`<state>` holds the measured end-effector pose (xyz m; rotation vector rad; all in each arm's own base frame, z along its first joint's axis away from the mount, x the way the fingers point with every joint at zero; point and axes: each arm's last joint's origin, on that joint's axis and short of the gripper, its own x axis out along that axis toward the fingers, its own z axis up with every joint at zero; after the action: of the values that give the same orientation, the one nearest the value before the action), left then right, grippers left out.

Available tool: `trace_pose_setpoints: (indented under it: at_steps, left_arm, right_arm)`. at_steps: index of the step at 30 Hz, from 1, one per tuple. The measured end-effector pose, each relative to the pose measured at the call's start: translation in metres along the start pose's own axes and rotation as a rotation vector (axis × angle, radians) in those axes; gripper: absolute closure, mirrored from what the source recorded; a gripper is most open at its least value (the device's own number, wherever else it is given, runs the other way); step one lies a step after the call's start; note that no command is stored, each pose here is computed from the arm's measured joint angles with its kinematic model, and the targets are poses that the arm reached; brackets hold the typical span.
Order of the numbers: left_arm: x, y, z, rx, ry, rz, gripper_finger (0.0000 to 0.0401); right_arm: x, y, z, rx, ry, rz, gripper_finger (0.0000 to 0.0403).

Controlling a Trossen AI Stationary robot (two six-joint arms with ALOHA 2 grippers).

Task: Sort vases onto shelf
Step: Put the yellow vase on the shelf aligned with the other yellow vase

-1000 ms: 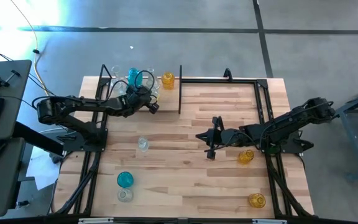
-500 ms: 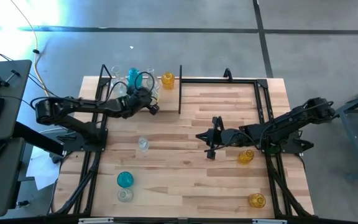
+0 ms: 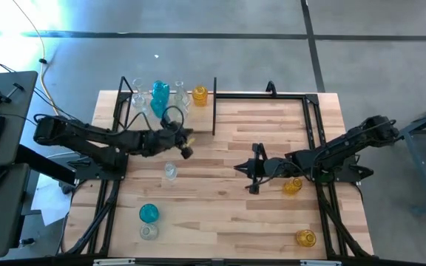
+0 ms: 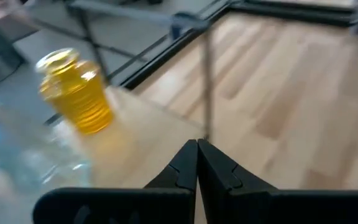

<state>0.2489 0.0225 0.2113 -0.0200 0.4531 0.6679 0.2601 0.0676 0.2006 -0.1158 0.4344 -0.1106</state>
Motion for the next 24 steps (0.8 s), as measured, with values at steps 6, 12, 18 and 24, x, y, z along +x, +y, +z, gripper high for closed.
trace_pose_setpoints:
  at_steps: [6,12,18,24]
  left_arm:
    - [-0.014,-0.022,0.005,0.033,-0.091,-0.119,0.0401]
    - [-0.022,-0.033,0.007,0.071,-0.132,-0.238,0.0401]
    - [-0.026,-0.032,-0.012,0.006,-0.303,-0.408,0.0401]
    - [-0.029,-0.024,-0.021,-0.033,-0.392,-0.492,0.0401]
  right_arm:
    - [-0.016,0.011,0.014,-0.004,0.057,0.046,0.0401]
    - [-0.037,0.024,0.028,0.031,0.236,0.045,0.0401]
    - [-0.067,0.034,0.036,0.179,0.458,-0.024,0.0398]
    - [-0.102,0.044,0.042,0.346,0.615,-0.100,0.0357]
